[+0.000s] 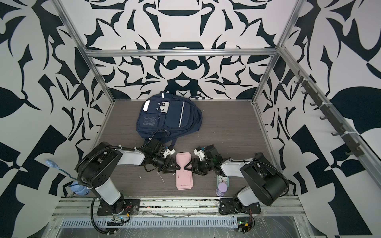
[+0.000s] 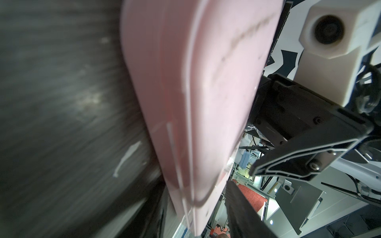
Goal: Pack books, pencil case, and school supplies into a backpack
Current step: Pick up the pencil case from the bottom-center of the table.
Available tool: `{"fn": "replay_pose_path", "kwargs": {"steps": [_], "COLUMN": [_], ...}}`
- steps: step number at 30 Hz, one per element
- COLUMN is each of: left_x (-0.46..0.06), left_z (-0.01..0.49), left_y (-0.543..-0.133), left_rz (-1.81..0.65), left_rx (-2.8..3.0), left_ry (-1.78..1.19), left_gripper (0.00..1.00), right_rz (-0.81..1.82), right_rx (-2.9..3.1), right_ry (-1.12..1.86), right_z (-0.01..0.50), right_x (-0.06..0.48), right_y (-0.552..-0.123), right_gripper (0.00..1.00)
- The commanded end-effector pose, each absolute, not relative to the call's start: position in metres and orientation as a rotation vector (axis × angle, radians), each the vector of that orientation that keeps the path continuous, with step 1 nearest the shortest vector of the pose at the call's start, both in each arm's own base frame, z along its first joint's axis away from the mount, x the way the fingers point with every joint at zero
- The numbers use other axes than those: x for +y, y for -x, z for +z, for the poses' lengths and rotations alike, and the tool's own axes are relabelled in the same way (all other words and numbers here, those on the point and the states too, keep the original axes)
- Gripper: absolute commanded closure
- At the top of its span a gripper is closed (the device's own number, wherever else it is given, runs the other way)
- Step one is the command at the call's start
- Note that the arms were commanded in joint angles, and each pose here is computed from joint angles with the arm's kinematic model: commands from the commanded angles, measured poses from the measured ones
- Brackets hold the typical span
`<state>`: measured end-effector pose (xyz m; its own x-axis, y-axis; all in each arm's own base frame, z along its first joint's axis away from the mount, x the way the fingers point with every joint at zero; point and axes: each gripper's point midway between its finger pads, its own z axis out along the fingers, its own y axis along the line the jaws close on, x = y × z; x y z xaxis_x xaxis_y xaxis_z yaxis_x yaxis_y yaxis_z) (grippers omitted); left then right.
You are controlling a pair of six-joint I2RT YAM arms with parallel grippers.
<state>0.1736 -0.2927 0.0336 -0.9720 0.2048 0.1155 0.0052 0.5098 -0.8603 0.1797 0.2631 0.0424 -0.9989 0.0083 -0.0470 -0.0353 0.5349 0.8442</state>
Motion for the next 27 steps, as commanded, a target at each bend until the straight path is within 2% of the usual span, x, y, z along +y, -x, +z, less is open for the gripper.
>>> {"fn": "replay_pose_path", "kwargs": {"steps": [1,27], "left_x": [-0.284,-0.281], "left_z": [0.016,0.015], "left_y": [-0.171,-0.175], "left_rz": [1.369,1.396], "left_rx": [-2.581,-2.555], "left_ry": [0.117,0.061], "left_gripper": [0.51,0.51], "right_rz": [1.523,1.576], "right_rx": [2.659,2.592], "right_ry": [0.064,0.131], "right_z": [0.055,0.077], "right_x": [0.273,0.294], "right_y": [-0.186,-0.197], "right_gripper": [0.37,0.41]}}
